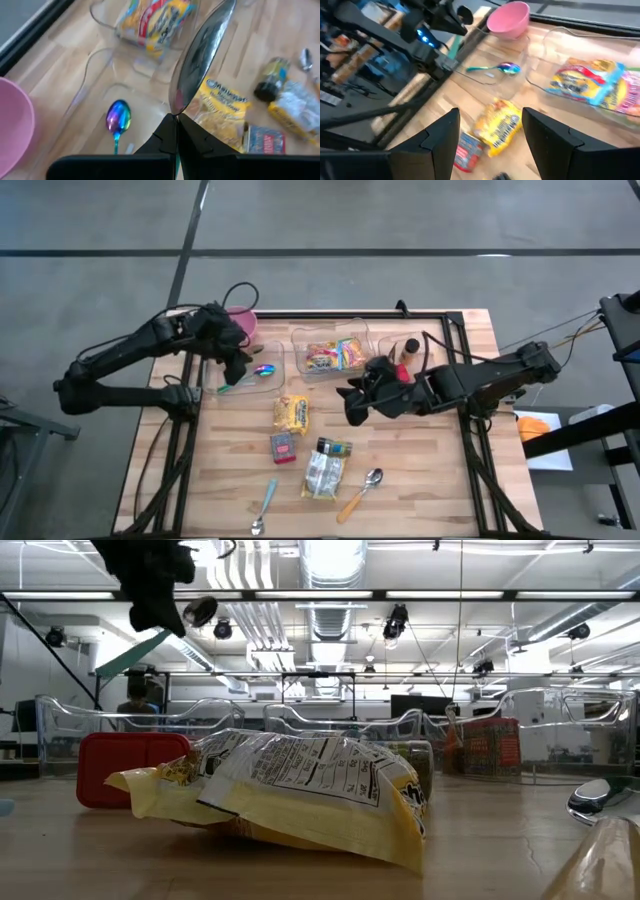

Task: Pick & Place Food Item
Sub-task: Put the green spoon into the left transparent bin

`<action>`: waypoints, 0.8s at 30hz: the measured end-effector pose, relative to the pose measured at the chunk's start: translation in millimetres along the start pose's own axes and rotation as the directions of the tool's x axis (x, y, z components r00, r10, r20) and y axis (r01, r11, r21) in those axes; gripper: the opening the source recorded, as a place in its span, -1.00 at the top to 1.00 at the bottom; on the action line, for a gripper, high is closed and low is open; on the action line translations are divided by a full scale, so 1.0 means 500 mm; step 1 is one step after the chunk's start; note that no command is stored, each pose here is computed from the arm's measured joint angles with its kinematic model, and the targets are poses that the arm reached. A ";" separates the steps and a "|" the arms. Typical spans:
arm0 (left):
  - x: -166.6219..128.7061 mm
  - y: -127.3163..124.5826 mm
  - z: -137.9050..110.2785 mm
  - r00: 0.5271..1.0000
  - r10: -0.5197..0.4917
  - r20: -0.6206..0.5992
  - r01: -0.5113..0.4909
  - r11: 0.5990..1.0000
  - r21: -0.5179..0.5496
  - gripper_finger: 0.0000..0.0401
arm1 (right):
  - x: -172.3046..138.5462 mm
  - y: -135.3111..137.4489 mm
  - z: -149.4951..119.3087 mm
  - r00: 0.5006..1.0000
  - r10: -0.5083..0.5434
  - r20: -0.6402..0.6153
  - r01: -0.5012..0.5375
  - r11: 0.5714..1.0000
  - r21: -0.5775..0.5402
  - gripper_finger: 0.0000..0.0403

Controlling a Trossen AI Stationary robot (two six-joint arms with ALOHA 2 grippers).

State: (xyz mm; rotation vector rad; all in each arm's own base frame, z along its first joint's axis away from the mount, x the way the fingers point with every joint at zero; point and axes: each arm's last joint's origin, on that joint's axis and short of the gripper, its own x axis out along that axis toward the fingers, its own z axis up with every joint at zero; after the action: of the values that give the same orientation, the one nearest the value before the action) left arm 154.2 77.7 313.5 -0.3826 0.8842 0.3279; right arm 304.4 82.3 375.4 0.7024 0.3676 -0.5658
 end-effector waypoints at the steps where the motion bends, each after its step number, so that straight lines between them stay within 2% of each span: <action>1: 0.006 0.002 0.001 1.000 0.004 -0.015 -0.004 1.000 0.002 0.99 | -0.002 -0.002 -0.001 1.000 -0.007 -0.005 0.007 1.000 -0.002 -0.05; 6: 0.049 0.017 0.007 0.989 0.054 -0.139 -0.046 0.997 0.061 0.99 | -0.017 -0.004 0.002 1.000 0.000 -0.006 0.000 1.000 -0.011 -0.05; 12: 0.107 0.034 -0.001 0.947 0.106 -0.303 -0.066 0.988 0.140 0.99 | -0.019 -0.006 -0.003 1.000 -0.012 -0.016 0.012 0.999 -0.031 -0.05; 16: 0.137 0.047 -0.021 0.929 0.163 -0.333 -0.113 0.980 0.162 0.99 | -0.024 -0.006 -0.010 1.000 -0.025 -0.018 0.024 0.999 -0.042 -0.05; 24: 0.198 0.057 -0.074 0.945 0.077 -0.318 -0.053 0.995 0.086 0.99 | -0.033 -0.006 -0.022 0.999 -0.045 -0.018 0.044 0.998 -0.055 -0.05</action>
State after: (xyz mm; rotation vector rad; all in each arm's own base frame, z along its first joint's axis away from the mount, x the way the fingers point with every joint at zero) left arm 175.4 97.9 208.3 -0.3415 1.2278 0.2960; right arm 288.2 94.0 374.1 0.6493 0.4161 -0.5890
